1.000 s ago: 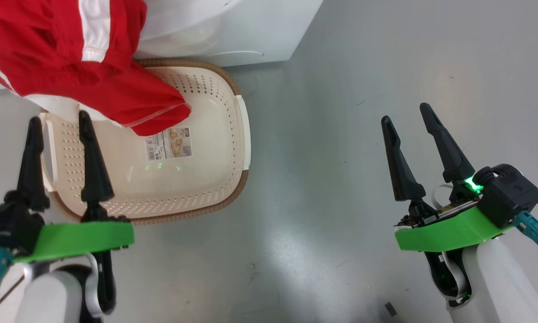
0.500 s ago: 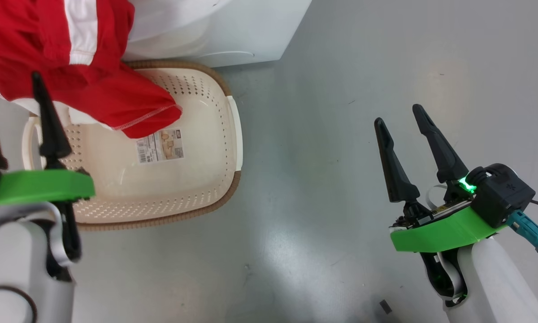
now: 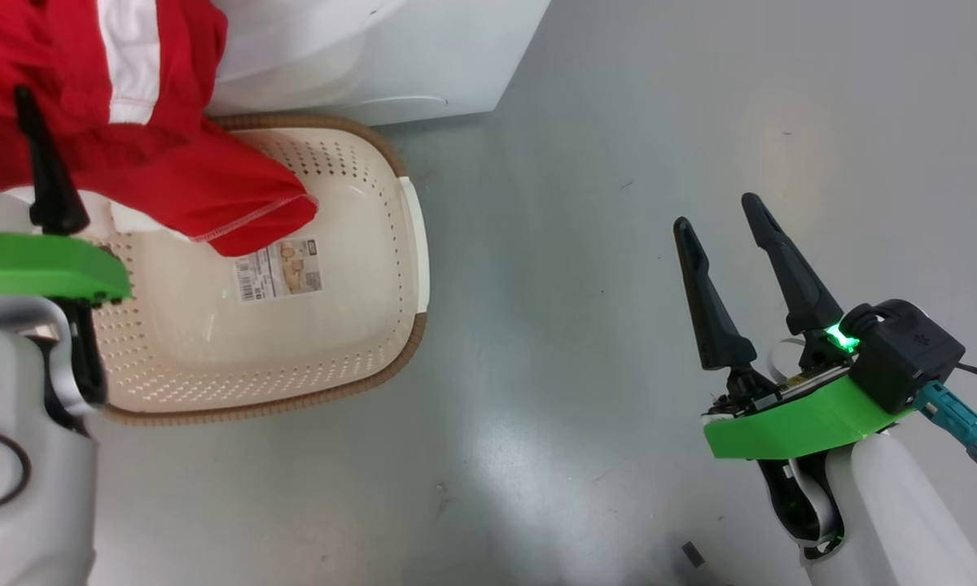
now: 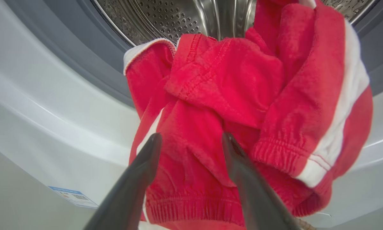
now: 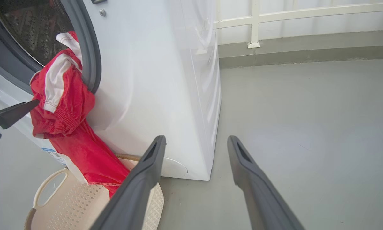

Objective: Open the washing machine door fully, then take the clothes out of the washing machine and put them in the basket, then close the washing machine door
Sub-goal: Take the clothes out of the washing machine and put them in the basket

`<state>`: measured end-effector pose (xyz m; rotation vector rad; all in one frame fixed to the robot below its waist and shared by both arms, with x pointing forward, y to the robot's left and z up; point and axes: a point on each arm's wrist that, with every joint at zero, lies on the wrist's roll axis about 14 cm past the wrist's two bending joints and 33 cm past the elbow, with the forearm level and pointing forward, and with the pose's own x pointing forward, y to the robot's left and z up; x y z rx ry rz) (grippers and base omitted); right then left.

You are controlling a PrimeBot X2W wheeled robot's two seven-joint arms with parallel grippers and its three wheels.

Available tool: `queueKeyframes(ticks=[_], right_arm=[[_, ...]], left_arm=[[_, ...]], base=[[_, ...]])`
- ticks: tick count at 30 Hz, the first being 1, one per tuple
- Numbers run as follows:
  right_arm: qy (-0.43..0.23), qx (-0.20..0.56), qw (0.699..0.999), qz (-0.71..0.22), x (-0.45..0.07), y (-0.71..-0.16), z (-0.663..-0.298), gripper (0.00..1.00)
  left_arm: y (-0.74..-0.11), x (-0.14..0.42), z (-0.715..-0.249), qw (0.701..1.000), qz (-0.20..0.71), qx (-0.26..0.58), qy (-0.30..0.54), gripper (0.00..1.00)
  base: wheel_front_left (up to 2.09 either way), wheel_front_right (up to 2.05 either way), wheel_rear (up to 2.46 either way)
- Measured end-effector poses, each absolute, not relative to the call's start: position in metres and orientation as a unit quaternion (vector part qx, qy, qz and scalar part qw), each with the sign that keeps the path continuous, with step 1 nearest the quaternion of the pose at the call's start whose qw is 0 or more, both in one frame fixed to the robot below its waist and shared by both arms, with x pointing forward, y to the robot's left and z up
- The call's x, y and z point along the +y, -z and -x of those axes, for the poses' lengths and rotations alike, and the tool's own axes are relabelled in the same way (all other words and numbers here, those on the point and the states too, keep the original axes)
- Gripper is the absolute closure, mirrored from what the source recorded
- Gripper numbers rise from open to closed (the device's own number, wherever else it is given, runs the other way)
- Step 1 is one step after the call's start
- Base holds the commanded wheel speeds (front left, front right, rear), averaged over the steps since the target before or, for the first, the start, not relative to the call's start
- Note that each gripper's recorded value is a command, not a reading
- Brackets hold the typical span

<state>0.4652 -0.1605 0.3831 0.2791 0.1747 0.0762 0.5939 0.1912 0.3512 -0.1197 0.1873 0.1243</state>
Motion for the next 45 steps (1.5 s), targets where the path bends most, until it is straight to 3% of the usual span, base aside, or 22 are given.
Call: queueKeyframes(ticks=[29, 30, 31, 32, 33, 45], right_arm=[[-0.031, 0.086, 0.985, -0.143, -0.166, -0.386, -0.463, 0.0], [-0.031, 0.086, 0.985, -0.143, -0.166, -0.386, -0.463, 0.0], [-0.03, 0.086, 0.986, -0.143, -0.166, -0.386, -0.463, 0.0], [-0.03, 0.086, 0.986, -0.143, -0.167, -0.386, -0.463, 0.0], [-0.029, 0.086, 0.985, -0.144, -0.167, -0.386, -0.463, 0.0], [-0.03, 0.085, 0.985, -0.147, -0.166, -0.386, -0.464, 0.0]], left_arm=[[-0.325, 0.194, -0.627, 0.986, 0.052, 0.15, -0.059, 0.0], [-0.326, 0.194, -0.628, 0.986, 0.054, 0.149, -0.058, 0.16], [-0.326, 0.194, -0.629, 0.986, 0.055, 0.149, -0.057, 0.47], [-0.325, 0.194, -0.629, 0.985, 0.056, 0.15, -0.057, 0.69], [-0.325, 0.193, -0.63, 0.985, 0.057, 0.151, -0.055, 1.0], [-0.338, 0.19, -0.631, 0.989, 0.066, 0.127, -0.046, 1.0]], base=[[0.0, 0.0, 0.0], [0.0, 0.0, 0.0], [0.0, 0.0, 0.0], [0.0, 0.0, 0.0], [0.0, 0.0, 0.0], [0.0, 0.0, 0.0]])
